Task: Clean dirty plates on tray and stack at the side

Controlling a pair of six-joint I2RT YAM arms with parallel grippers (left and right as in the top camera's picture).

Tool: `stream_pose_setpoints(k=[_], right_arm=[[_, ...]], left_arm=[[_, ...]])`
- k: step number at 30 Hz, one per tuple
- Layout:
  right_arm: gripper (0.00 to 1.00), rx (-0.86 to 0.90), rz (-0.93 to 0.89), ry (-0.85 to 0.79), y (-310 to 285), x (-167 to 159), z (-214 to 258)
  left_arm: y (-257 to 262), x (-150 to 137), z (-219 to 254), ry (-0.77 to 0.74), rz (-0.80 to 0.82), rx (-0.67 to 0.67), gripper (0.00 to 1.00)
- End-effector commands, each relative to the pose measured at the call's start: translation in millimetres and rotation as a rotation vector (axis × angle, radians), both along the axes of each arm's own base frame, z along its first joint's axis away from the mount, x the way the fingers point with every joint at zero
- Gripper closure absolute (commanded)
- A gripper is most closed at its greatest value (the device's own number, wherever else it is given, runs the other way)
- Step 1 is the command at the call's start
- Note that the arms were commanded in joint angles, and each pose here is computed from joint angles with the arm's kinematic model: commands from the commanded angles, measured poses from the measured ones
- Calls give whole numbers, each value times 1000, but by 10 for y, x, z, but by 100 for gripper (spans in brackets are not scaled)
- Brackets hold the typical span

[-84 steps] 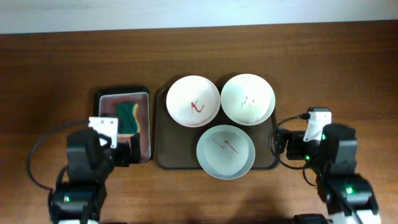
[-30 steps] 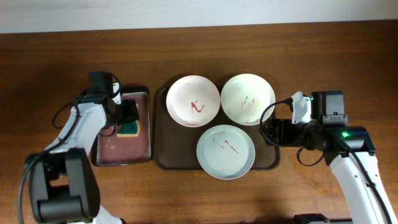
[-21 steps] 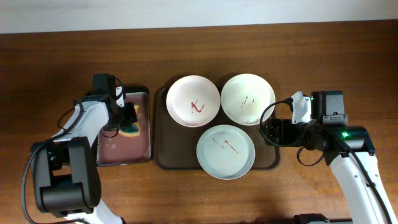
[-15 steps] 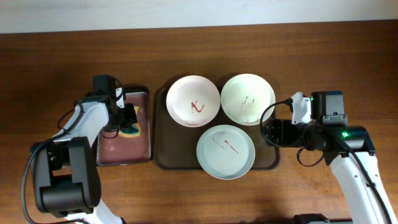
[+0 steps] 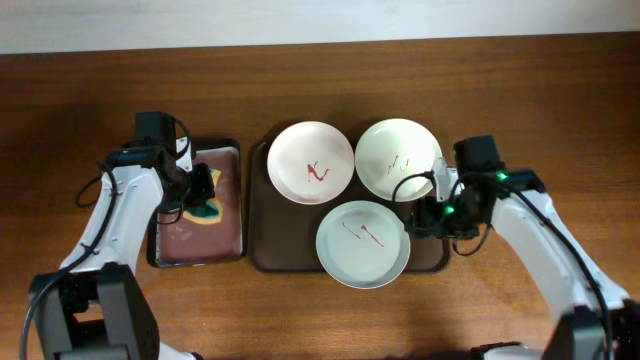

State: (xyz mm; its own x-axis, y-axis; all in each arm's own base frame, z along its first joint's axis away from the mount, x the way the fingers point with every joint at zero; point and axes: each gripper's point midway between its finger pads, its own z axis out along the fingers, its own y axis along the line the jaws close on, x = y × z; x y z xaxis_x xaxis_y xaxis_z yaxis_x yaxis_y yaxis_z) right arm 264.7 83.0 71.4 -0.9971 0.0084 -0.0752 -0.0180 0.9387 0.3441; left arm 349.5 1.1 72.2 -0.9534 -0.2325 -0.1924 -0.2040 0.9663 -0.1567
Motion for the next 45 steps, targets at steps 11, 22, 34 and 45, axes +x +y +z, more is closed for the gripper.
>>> stream_pose_setpoints(k=[11, 22, 34, 45], right_arm=[[83, -4, 66, 153, 246, -71, -472], [89, -14, 24, 206, 220, -206, -554], [96, -14, 24, 204, 220, -201, -555], [96, -10, 24, 183, 229, -151, -558]], left_arm=[[-23, 48, 116, -32, -12, -13, 100], [-27, -8, 103, -8, -12, -15, 100], [-23, 14, 108, -17, -11, -14, 100], [105, 608, 1154, -479, -27, 319, 100]])
